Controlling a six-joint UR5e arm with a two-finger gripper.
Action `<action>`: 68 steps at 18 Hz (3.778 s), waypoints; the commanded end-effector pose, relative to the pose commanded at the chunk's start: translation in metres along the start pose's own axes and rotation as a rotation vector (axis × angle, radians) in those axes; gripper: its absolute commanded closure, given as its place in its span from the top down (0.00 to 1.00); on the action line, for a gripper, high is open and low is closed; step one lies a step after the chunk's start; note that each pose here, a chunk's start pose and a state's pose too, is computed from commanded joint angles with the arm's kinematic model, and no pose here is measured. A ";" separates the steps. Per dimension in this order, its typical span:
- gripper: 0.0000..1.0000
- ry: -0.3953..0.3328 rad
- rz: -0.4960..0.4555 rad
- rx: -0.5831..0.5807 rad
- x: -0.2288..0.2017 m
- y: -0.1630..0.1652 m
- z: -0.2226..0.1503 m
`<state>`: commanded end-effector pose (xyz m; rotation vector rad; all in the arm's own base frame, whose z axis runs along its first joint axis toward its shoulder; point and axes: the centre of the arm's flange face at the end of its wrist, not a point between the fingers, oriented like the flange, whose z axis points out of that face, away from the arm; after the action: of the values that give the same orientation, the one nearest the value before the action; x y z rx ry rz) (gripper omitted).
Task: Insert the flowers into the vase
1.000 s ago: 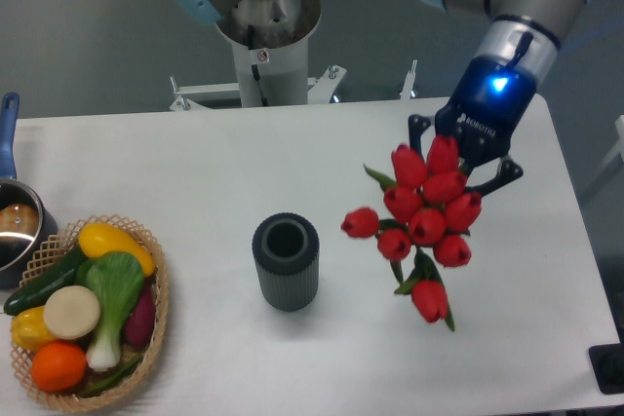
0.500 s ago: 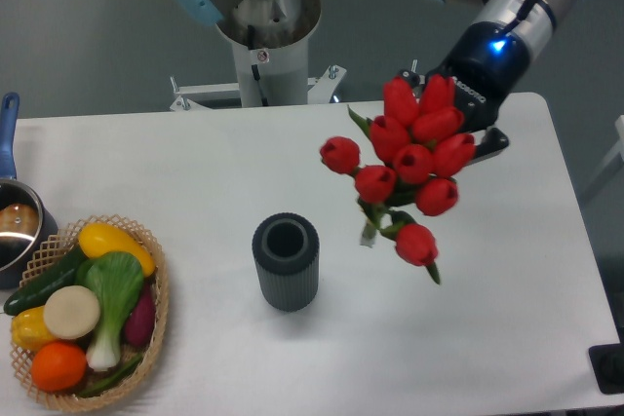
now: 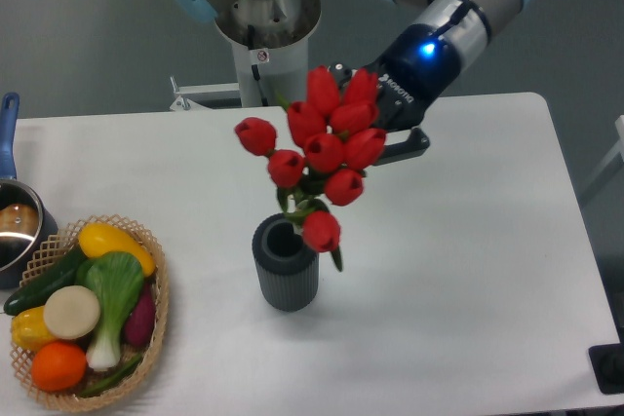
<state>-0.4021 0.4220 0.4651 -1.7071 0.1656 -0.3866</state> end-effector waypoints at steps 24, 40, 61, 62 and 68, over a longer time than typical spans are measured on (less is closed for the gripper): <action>0.11 0.024 -0.030 -0.191 0.008 0.132 0.036; 0.56 0.001 -0.053 -0.223 0.003 0.164 0.022; 1.00 -0.383 0.060 -0.636 0.032 0.129 -0.112; 1.00 -0.417 0.069 -0.686 0.025 0.122 -0.123; 1.00 -0.474 0.154 -0.923 -0.021 0.128 -0.183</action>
<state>-0.4712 0.2358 0.3604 -2.6154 0.1307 0.2758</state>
